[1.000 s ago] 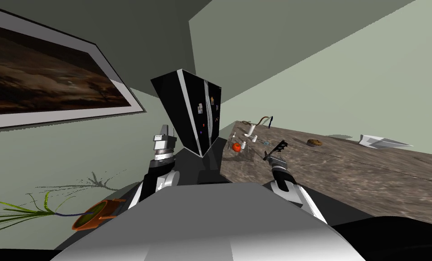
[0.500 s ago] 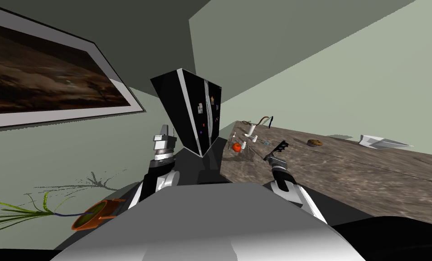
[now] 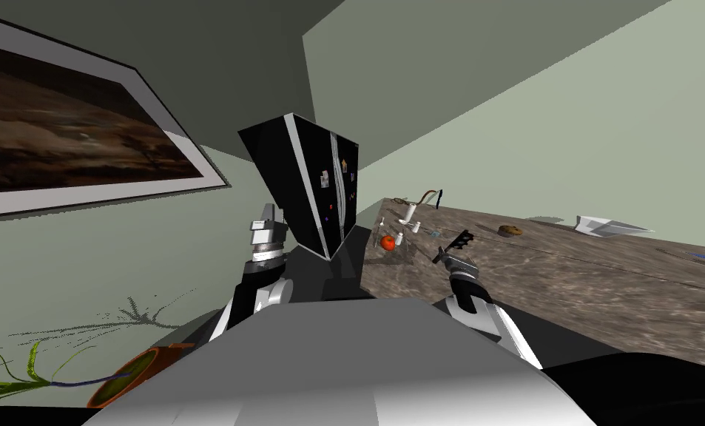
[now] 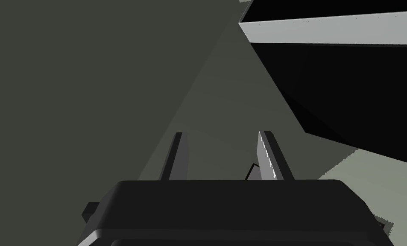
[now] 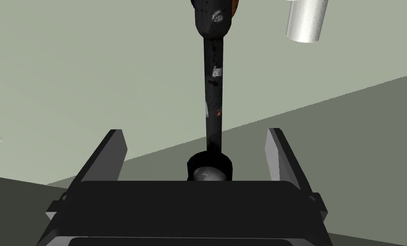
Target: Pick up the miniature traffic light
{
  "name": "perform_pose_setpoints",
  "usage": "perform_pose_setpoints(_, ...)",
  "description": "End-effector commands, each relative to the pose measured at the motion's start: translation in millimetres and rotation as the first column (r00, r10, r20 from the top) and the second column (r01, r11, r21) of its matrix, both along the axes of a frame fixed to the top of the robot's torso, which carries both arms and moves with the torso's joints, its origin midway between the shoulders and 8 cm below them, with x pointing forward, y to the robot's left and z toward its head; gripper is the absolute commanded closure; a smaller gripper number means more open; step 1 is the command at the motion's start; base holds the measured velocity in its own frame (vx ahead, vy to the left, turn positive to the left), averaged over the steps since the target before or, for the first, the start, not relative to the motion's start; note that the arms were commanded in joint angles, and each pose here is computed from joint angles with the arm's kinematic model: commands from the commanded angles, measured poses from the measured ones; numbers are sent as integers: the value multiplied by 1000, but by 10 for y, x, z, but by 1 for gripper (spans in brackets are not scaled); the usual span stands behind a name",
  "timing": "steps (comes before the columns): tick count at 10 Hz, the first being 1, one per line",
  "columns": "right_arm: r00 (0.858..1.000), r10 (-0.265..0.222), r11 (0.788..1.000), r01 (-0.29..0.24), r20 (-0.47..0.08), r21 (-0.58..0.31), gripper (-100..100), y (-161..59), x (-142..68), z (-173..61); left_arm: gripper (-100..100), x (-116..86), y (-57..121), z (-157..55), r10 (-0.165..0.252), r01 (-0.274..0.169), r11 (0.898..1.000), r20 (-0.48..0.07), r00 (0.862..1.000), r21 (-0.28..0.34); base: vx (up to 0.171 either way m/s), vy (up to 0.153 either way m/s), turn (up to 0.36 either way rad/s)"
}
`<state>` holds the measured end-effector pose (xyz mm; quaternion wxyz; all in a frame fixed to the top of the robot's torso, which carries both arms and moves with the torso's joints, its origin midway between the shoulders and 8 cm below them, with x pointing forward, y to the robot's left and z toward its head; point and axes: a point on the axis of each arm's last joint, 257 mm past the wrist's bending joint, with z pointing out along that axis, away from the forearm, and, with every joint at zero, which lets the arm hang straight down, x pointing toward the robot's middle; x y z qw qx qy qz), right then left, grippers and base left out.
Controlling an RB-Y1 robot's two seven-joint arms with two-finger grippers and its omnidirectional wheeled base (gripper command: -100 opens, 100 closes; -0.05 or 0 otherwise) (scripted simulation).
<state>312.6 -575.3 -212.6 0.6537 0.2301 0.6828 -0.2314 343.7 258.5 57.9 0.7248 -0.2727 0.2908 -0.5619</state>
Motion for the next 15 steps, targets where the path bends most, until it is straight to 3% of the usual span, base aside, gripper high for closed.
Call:
perform_pose_setpoints(1, 999, -42, 999, 42, 5, -11, -100, -98, -107, 76, 0, 0, 0, 0, 0, 0, 1000, 0, 1000, 0, 124, 125, -98)
perform_pose_setpoints(2, 998, -67, 998, 67, 8, -18, -100, -163, -170, 131, 0, 0, 0, 0, 0, 0, 1000, 0, 1000, 0, 134, 111, -108)
perform_pose_setpoints(3, 999, -50, 999, 50, 7, -14, -100, -126, -138, 104, 0, 0, 0, 0, 0, 0, 1000, 0, 1000, 0, 61, 49, -25)
perform_pose_setpoints(4, 999, -54, 998, 54, 6, -14, 0, -135, -149, 109, 0, 0, 0, 1, 0, 0, 1000, 0, 1000, 0, 11, 10, 4)
perform_pose_setpoints(5, 999, -53, 998, 53, 7, -14, -100, -133, -146, 109, 0, 0, 0, 0, 0, 0, 1000, 0, 1000, 0, 5, 4, -1)
perform_pose_setpoints(6, 999, -53, 998, 53, 7, -14, 100, -133, -146, 109, 0, 0, 0, 0, 0, 0, 1000, 0, 1000, 0, 0, 0, 0)
perform_pose_setpoints(10, 999, -53, 998, 53, 7, -14, 100, -133, -146, 109, 0, 0, 0, 0, 0, 0, 1000, 0, 1000, 0, 0, 0, 0)
perform_pose_setpoints(12, 998, -60, 998, 60, 6, -23, -100, -212, -247, 107, 0, 0, 0, 0, 0, 0, 1000, 0, 1000, 0, -50, 13, -6)
perform_pose_setpoints(15, 998, -57, 998, 57, 11, -38, -100, -293, -353, 125, 0, 1, -1, 1, 0, 0, 1000, 0, 1000, 0, -172, 78, 7)
